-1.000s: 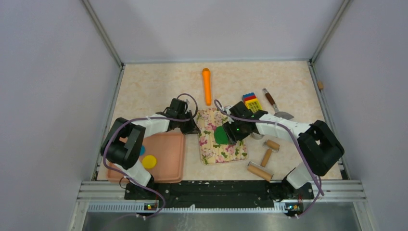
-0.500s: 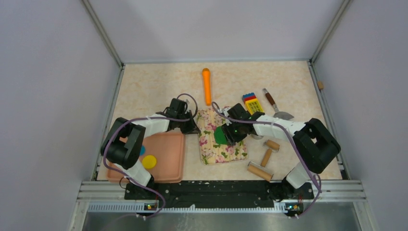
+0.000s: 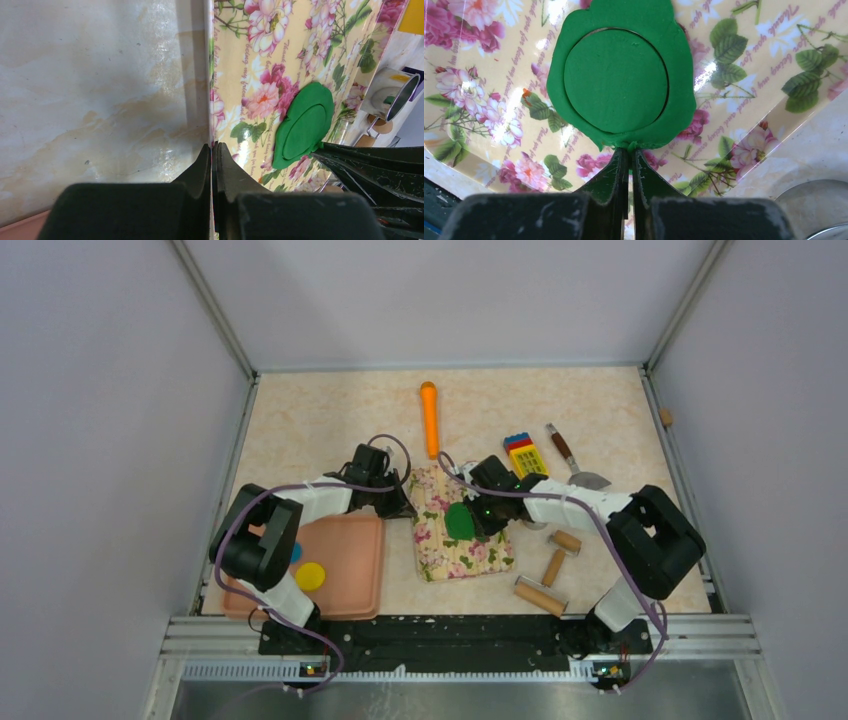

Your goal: Roll out the dumpling wrappers from the dough

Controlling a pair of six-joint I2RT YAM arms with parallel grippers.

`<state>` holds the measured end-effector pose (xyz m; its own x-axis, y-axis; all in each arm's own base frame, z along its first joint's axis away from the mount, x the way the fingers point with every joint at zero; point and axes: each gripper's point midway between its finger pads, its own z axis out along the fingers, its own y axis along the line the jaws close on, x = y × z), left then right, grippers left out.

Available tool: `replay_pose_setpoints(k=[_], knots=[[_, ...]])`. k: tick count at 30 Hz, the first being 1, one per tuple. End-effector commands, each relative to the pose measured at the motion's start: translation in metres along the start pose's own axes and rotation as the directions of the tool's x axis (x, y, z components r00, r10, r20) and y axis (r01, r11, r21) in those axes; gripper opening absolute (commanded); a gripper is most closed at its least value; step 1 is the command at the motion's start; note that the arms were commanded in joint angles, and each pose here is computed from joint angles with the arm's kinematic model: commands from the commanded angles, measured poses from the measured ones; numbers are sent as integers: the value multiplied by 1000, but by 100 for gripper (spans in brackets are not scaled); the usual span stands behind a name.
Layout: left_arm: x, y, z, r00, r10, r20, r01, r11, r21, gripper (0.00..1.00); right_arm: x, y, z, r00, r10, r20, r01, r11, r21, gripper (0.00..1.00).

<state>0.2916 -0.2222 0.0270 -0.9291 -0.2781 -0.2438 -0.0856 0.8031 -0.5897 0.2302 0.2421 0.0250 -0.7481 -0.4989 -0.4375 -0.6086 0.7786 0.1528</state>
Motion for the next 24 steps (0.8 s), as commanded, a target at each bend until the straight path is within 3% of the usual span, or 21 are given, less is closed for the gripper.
replay_pose_setpoints(k=[1, 24], knots=[[-3, 15, 6, 1000, 0, 5, 0, 998, -55, 0, -11, 16, -9, 1000, -5, 14, 6, 999, -49, 0], [-1, 18, 5, 1000, 10, 2, -10, 998, -56, 0, -78, 23, -35, 986, 44, 160, -29, 995, -96, 0]])
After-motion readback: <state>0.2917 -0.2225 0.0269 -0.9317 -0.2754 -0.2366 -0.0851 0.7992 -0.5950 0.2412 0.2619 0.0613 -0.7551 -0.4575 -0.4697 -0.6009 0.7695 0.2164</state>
